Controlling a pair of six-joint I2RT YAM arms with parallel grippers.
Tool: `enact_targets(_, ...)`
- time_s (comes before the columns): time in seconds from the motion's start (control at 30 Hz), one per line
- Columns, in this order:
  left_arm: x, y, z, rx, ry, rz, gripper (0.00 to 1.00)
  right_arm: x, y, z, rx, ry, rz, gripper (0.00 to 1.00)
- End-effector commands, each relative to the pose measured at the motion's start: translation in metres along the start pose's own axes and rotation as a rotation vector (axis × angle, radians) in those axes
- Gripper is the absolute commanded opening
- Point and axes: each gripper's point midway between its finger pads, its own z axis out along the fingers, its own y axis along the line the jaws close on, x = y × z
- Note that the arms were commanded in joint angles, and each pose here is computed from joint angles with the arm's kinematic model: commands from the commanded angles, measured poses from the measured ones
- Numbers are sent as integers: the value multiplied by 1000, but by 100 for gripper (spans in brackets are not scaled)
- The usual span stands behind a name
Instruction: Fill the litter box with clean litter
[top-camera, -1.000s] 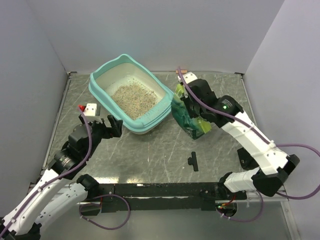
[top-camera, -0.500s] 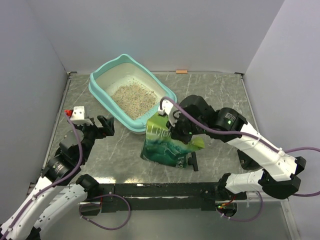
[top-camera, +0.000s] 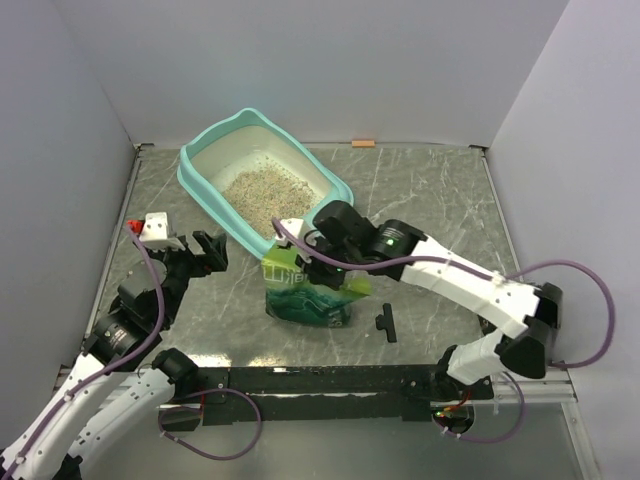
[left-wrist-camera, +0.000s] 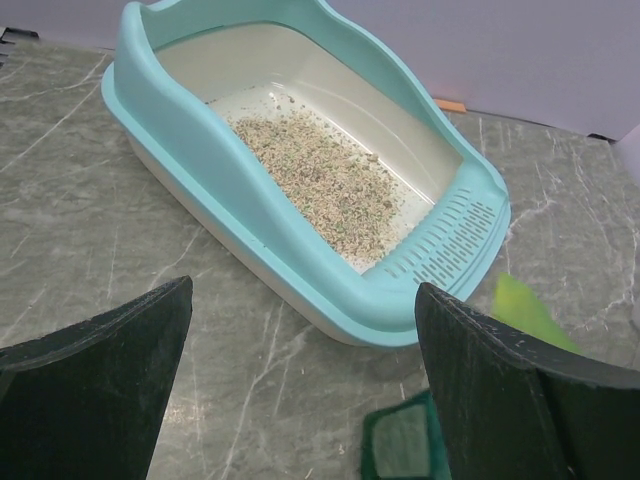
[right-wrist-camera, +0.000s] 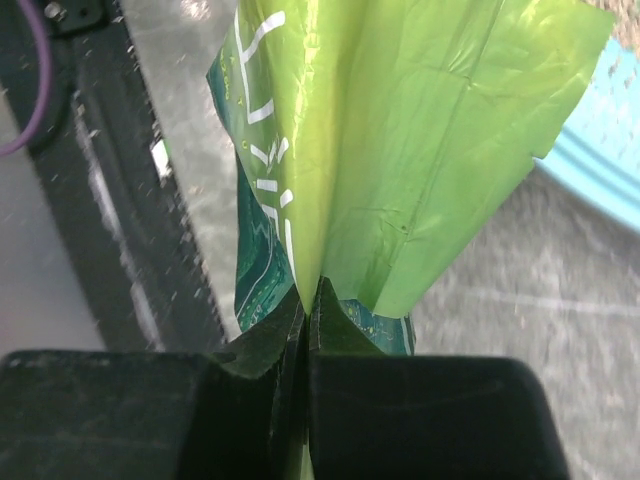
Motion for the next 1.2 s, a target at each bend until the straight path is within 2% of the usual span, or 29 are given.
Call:
enact_targets(0.0,-14,-5,1,11,-35,-22,97,-108,-3,-15,-7,-387,-123,0)
enact_targets(0.17,-6,-13,5,51,-7,2,97,-105,-11,20,15,-329,-88,0)
enact_targets(0.2,-2,-16,7,67,12,12,97,-101,-18,28,41,-305,-65,6)
enact_targets(0.27,8,-23,12,87,66,33,97,-94,-19,37,45,-293,-35,34)
enact_targets(0.3,14,-25,16,85,88,43,97,-95,-18,34,45,-308,-35,52)
enact_targets(0.37,18,-28,18,100,105,51,97,-94,-19,32,57,-332,-18,64)
enact_targets(0.4,22,-30,20,107,118,56,97,-97,-17,22,64,-361,-21,74)
enact_targets(0.5,29,-40,26,138,162,53,97,-100,-15,-2,83,-415,4,87)
enact_targets(0.67,30,-64,32,190,253,12,97,-80,-14,-32,146,-449,69,89)
enact_targets(0.7,39,-68,37,190,300,14,97,-80,-13,-51,165,-497,71,89)
enact_targets(0.87,51,-96,36,273,440,-73,97,-48,-3,-77,185,-552,102,89)
enact_targets(1.0,71,-103,30,287,592,-127,97,-29,5,-83,177,-564,124,89)
enact_targets(1.17,84,-96,25,239,675,-186,97,-12,11,-82,161,-564,142,89)
